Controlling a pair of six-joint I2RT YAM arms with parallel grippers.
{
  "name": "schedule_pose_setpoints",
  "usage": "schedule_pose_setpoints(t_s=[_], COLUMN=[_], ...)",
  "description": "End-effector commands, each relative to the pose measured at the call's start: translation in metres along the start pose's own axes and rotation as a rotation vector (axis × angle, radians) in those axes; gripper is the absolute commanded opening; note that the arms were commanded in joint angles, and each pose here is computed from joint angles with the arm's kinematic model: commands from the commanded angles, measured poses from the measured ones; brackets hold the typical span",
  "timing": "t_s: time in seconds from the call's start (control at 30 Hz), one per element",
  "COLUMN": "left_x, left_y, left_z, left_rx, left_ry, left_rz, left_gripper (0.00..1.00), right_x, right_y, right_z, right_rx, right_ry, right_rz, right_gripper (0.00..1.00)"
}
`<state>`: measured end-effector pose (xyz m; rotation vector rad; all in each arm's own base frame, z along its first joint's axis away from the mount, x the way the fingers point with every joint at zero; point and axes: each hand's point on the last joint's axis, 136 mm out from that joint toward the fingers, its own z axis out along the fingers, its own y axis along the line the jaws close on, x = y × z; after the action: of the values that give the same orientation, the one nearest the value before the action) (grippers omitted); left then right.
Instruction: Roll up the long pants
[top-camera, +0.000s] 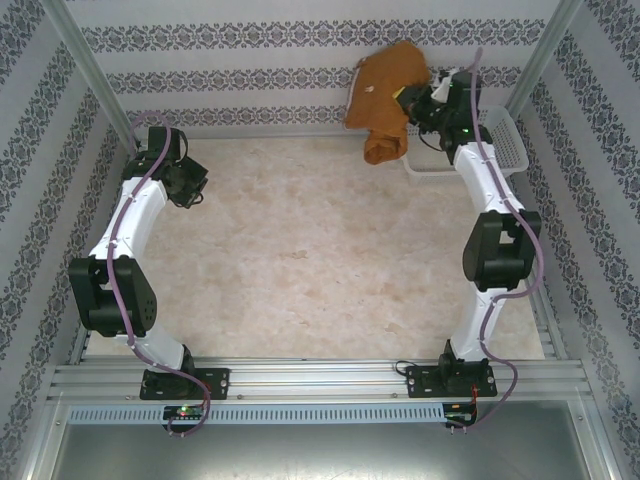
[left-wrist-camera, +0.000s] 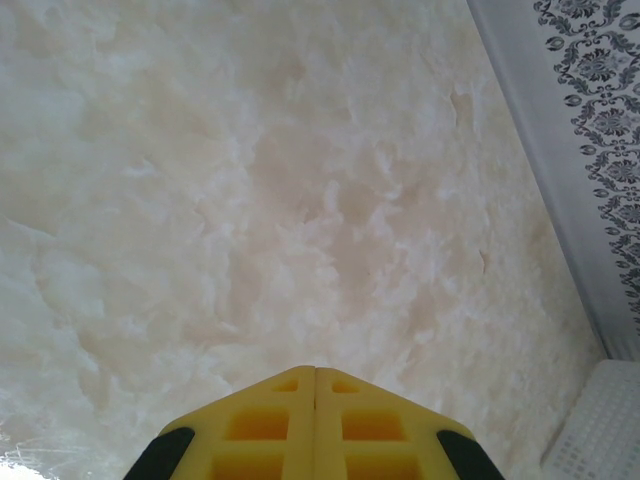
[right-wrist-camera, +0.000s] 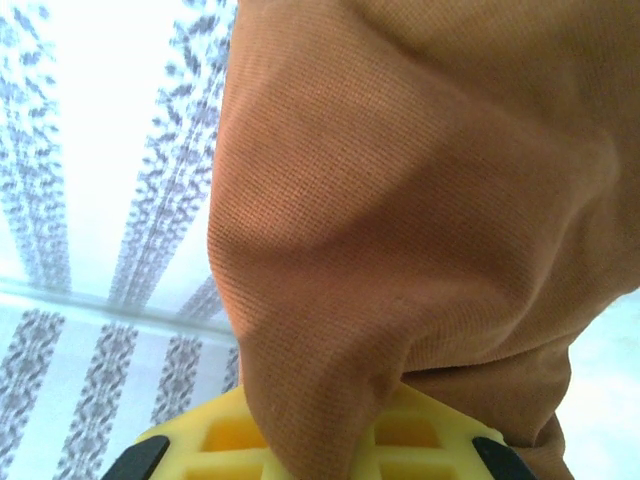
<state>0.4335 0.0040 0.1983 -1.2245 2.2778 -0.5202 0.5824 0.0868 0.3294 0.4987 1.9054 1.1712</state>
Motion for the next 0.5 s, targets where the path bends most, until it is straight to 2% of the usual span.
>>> schedule_pose_setpoints(t_s=[0.0,0.23,0.47], left_x=[-0.002,-0.001,-0.001], left_y=[0.007,0.009,0.010], left_z=[0.008,0.017,0.027], left_rx=[-0.010,-0.014,-0.014], left_ry=[0.013,0.039,0.075], left_rz=[0.014,0.023,0.033], left_gripper=[0.00,0.00,0.00], right_x=[-0.049,-0.069,-0.073], right_y=[0.064,0.019,-0.015], right_z=[-0.062,-0.128,-0.173], right_rx=[-0.021,0.233,0.445], right_ry=[-0.227,-0.472,-0.607], right_rz=[-0.160,-0.145,-0.119], right_gripper=[0.00,0.00,0.00])
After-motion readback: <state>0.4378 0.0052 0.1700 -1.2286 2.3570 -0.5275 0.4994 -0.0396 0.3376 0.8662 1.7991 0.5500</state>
